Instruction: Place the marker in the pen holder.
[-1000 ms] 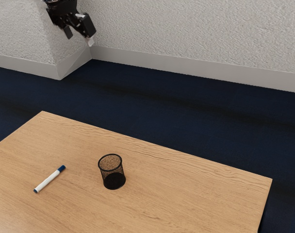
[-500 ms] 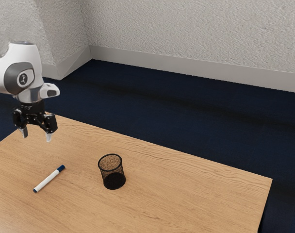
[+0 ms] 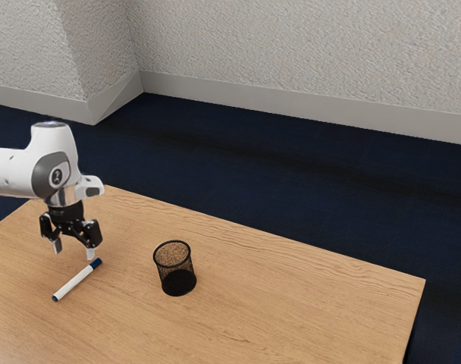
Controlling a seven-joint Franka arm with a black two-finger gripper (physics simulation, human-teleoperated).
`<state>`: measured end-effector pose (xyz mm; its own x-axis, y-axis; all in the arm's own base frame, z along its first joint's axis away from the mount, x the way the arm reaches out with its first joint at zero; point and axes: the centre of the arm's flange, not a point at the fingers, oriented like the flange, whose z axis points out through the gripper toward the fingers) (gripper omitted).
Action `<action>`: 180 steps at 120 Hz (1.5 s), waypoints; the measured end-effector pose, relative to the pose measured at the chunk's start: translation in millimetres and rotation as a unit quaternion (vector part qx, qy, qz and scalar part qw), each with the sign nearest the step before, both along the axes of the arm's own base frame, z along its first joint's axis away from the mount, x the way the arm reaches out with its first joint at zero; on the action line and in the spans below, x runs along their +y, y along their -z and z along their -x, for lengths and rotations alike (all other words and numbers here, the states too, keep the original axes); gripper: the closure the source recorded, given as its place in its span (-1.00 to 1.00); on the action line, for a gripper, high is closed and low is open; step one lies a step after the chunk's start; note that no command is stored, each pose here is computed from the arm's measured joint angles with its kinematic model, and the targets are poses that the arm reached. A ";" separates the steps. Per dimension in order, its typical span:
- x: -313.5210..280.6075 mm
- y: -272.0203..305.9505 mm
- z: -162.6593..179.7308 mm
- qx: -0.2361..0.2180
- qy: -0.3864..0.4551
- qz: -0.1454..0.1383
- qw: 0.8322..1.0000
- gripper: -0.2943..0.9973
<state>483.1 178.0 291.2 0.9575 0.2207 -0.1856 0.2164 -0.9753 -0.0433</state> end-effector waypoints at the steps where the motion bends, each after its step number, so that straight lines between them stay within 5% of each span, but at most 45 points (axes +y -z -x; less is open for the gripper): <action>1: -0.1 0.9 0.1 0.001 0.001 0.001 1.000 -0.54; 122: -2.7 54.5 -8.8 0.016 0.091 0.068 0.993 -0.54; 151: -4.3 51.2 -9.5 0.012 0.105 0.073 0.992 0.11; 180: -4.2 51.1 -8.9 0.013 0.113 0.075 0.991 0.37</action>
<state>492.0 173.9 240.1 0.9739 -0.0313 -0.2250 -0.0081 -0.9946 0.1031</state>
